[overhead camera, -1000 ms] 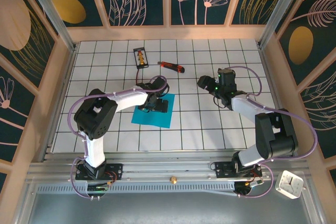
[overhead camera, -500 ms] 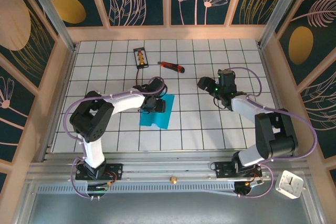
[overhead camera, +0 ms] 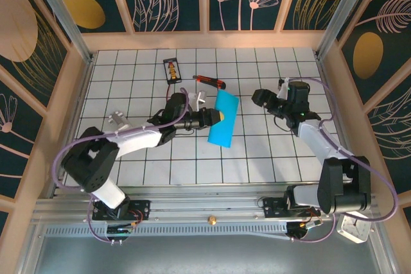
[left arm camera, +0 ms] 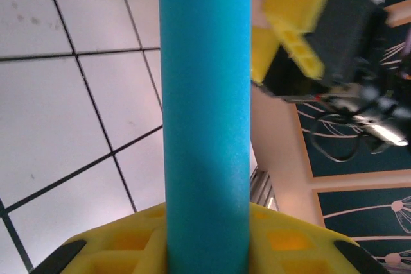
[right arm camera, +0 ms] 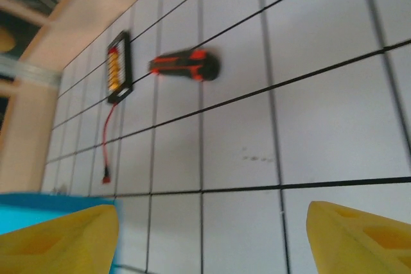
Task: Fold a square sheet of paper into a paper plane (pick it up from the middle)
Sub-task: First fold in half a square sheet of paper at the center of the table.
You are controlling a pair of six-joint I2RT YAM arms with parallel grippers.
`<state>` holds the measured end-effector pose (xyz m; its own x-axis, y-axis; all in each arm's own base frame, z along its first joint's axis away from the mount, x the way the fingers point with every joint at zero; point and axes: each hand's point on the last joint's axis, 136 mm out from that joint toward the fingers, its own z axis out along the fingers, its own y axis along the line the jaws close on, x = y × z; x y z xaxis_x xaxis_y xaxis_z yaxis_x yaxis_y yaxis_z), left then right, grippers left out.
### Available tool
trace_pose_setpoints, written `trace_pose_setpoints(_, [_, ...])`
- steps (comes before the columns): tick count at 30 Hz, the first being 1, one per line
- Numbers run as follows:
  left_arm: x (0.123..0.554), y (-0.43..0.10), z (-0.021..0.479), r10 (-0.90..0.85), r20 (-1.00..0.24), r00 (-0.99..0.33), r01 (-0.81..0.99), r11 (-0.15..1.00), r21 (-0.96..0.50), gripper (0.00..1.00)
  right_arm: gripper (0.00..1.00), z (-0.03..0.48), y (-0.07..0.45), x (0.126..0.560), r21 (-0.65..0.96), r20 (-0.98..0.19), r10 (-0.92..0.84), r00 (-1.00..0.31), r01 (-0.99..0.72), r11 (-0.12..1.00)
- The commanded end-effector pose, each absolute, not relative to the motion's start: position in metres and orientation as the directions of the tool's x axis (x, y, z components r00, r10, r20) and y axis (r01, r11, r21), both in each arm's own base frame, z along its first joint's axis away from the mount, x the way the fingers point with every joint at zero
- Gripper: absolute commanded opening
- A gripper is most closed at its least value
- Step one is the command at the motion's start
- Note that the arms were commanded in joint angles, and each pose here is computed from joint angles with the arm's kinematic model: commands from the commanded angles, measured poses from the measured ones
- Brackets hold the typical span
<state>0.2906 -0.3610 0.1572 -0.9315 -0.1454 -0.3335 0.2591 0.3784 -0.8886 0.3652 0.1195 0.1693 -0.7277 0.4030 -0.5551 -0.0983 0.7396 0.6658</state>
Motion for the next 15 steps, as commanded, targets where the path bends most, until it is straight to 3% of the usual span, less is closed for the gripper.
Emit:
trace_pose_setpoints(1, [0.289, -0.356, 0.137, -0.161, -0.265, -0.951, 0.201, 0.329, -0.923, 0.31, 0.75, 0.169, 0.153, 0.341, 0.682, -0.554, 0.288, -0.781, -0.228, 0.695])
trace_pose_setpoints(5, [0.285, -0.345, 0.086, -0.152, -0.189, -0.970, 0.115, 0.397, -0.911, 0.32, 0.69, 0.154, 0.190, 0.324, 0.687, -0.544, 0.207, -0.813, -0.290, 0.666])
trace_pose_setpoints(11, [0.278, -0.330, 0.046, -0.145, -0.165, -0.976, 0.070, 0.506, -0.860, 0.31, 0.49, 0.124, 0.227, 0.322, 0.730, -0.488, 0.192, -0.852, -0.277, 0.625])
trace_pose_setpoints(15, [0.278, -0.318, 0.027, -0.158, -0.160, -0.974, 0.039, 0.583, -0.812, 0.31, 0.44, 0.108, 0.244, 0.323, 0.737, -0.465, 0.169, -0.869, -0.274, 0.617])
